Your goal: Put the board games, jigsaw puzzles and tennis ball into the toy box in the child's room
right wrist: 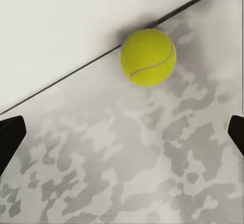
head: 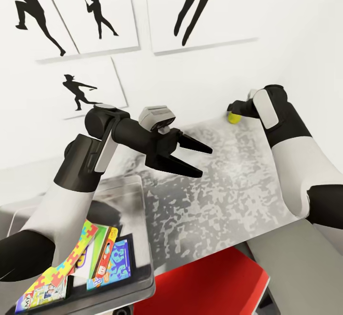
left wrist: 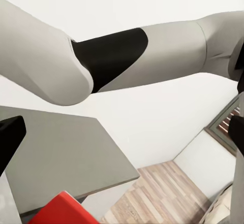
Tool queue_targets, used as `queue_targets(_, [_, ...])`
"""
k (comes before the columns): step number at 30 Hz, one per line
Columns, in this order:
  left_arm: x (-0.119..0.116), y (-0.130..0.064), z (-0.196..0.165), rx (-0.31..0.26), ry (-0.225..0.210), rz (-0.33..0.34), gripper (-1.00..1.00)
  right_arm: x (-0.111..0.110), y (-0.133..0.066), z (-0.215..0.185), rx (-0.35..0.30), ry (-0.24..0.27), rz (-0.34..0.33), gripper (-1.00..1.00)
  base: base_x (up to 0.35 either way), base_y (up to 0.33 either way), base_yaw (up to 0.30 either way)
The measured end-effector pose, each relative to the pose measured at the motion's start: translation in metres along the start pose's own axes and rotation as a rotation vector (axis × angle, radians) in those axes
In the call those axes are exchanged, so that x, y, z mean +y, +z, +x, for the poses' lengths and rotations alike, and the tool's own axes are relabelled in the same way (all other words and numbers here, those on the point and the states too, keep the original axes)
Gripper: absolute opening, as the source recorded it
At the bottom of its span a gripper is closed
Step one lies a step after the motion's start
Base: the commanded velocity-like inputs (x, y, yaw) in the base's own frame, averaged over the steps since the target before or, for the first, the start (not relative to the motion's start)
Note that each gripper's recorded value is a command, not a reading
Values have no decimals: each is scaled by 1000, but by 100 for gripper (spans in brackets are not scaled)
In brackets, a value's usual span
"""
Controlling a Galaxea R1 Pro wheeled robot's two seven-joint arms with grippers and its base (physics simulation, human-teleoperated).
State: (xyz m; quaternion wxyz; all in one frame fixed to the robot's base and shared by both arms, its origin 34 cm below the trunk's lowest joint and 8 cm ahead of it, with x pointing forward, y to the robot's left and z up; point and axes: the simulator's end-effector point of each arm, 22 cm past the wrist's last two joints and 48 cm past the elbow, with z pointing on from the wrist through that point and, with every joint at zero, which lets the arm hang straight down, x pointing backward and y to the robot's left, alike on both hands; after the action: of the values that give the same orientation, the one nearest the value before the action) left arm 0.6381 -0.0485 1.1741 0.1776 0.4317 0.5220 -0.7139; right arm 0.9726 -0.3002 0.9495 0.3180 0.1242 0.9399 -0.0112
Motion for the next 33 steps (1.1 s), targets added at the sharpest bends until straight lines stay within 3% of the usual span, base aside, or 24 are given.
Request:
queue_targets(11, [7,-2,5,-6,-15,2,100,-8,5,-7,-21,-19,38,100,0,0,0])
queue_targets(33, [23,-6,18,-18,-46,8,100,-9,28,-15,-132,33,46,100,0,0,0])
